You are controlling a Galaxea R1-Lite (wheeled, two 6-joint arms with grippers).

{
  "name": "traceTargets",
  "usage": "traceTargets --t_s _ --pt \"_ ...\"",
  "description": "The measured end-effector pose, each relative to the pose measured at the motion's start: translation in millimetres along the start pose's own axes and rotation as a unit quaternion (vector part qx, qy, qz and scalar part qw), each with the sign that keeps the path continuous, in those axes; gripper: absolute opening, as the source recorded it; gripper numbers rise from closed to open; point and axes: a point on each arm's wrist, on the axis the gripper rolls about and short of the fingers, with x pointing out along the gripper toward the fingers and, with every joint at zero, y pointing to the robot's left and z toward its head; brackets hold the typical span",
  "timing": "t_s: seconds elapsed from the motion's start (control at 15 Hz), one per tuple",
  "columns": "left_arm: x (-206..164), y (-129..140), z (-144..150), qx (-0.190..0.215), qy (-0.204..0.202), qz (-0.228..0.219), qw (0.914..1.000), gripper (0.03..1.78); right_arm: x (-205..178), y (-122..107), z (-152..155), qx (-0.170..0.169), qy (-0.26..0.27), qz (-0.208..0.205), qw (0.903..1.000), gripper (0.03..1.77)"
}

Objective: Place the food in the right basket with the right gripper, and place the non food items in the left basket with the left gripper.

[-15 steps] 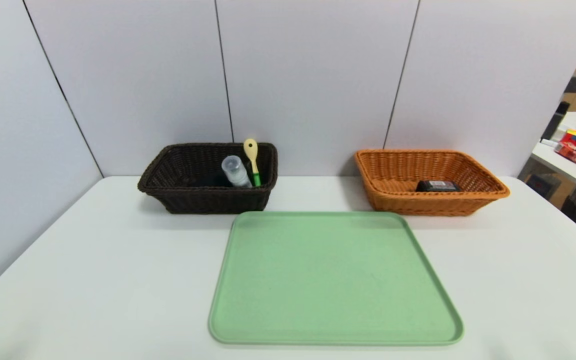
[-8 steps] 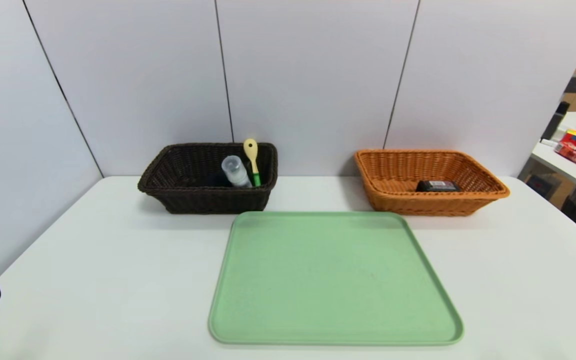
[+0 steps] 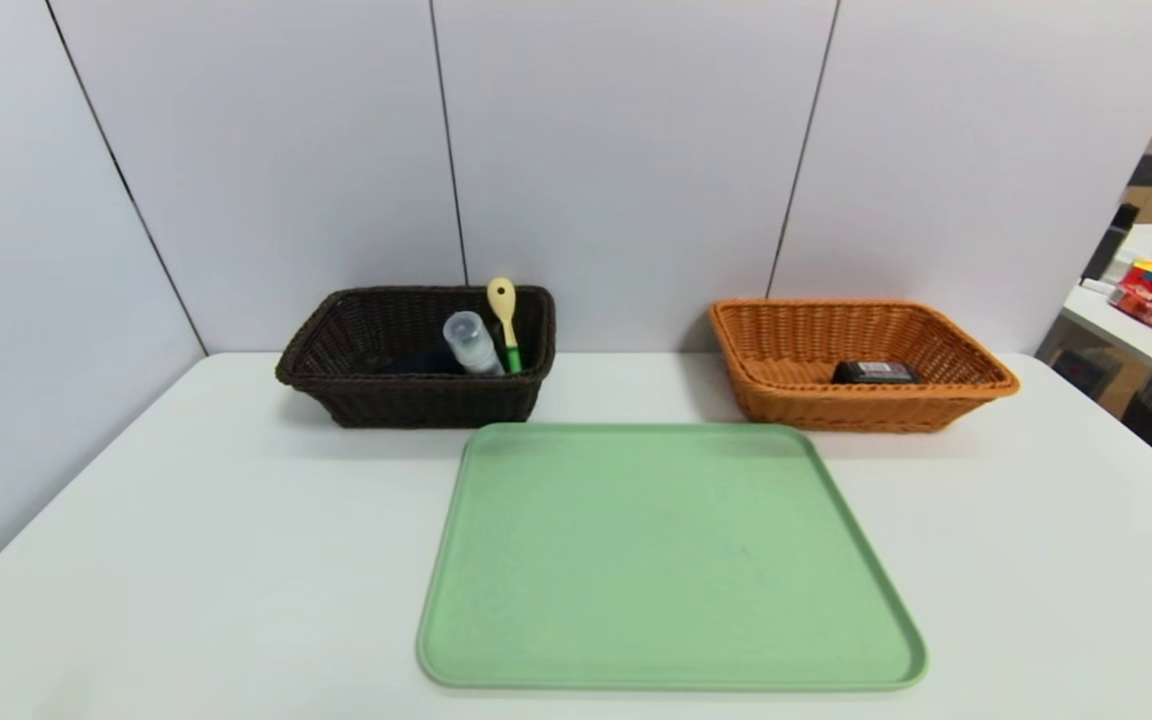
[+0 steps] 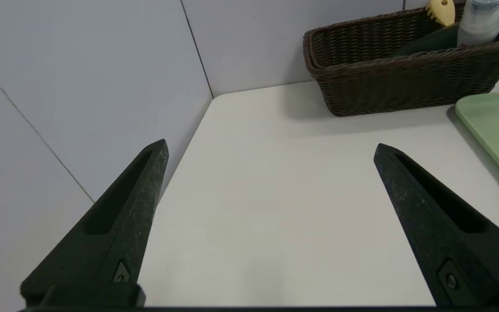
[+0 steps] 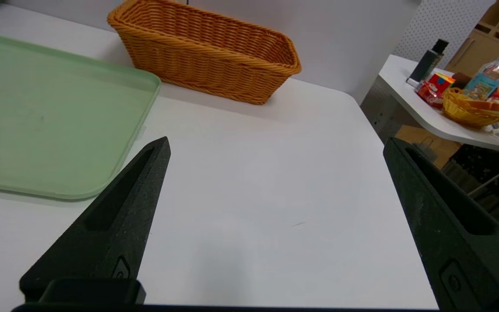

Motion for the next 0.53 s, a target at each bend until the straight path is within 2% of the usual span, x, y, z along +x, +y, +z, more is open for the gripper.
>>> traceTargets --t_s 0.27,0.53 --pt "-7.9 -2.2 -7.1 -0.008 -0.001 -0.018 0.9998 1.69 -6.9 2.9 -7.3 -0.002 0.006 0.032 0.9995 1.7" --pt "-9.7 -3.7 -11.9 -0.016 -0.004 -0.03 0.9994 1.69 -16.1 4.2 -12.9 0.001 0.003 0.035 0.9994 1.7"
